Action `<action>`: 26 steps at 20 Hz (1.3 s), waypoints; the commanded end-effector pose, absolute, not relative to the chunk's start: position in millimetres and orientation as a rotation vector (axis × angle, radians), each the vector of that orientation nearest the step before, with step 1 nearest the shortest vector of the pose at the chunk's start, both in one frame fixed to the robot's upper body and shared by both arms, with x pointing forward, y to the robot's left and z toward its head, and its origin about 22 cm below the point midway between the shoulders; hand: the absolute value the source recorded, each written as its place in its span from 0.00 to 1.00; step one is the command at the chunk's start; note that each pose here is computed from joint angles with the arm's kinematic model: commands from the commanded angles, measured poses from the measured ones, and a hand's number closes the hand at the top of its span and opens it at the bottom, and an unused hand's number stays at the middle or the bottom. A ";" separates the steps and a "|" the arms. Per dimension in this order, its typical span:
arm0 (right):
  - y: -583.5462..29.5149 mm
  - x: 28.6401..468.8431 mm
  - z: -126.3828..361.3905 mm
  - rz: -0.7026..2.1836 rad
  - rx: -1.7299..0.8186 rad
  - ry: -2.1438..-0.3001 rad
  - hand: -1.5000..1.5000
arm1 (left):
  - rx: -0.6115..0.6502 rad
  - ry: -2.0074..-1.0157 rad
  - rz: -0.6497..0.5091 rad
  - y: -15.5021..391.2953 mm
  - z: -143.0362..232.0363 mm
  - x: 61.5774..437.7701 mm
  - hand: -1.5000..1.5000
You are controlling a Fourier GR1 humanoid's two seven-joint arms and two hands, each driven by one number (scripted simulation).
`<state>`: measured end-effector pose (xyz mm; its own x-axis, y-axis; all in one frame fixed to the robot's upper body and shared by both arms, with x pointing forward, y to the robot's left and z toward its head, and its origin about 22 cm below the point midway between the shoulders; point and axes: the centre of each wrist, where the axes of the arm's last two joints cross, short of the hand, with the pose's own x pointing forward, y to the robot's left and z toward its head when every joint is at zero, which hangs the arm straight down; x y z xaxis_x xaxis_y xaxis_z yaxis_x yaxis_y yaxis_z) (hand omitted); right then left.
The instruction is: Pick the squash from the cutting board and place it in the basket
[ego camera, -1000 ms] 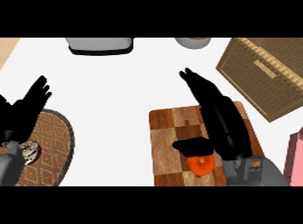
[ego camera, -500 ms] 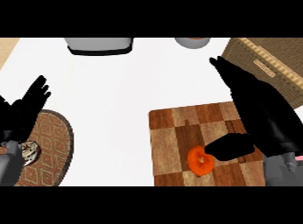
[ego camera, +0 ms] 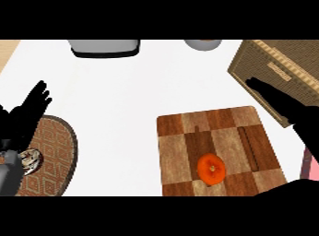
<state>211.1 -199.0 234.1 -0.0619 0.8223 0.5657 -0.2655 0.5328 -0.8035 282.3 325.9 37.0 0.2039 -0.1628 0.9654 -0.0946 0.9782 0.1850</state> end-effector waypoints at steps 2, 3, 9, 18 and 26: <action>-217.2 154.9 247.6 0.900 -0.614 -1.292 0.00 | 0.222 -1.380 -0.049 323.9 32.6 281.0 0.50; -217.8 159.4 236.6 0.873 -0.609 -1.285 0.00 | 0.198 -1.394 -0.076 320.2 50.8 291.8 0.50; -222.6 145.4 207.8 0.861 -0.582 -1.299 0.00 | 0.201 -1.384 -0.066 333.2 50.0 293.8 0.50; -212.3 170.7 138.0 0.836 -0.607 -1.387 0.00 | 0.189 -1.388 -0.073 326.8 46.9 287.6 0.50; -178.2 205.2 74.2 0.750 -0.582 -1.372 0.00 | 0.181 -1.379 -0.077 313.3 51.3 284.4 0.50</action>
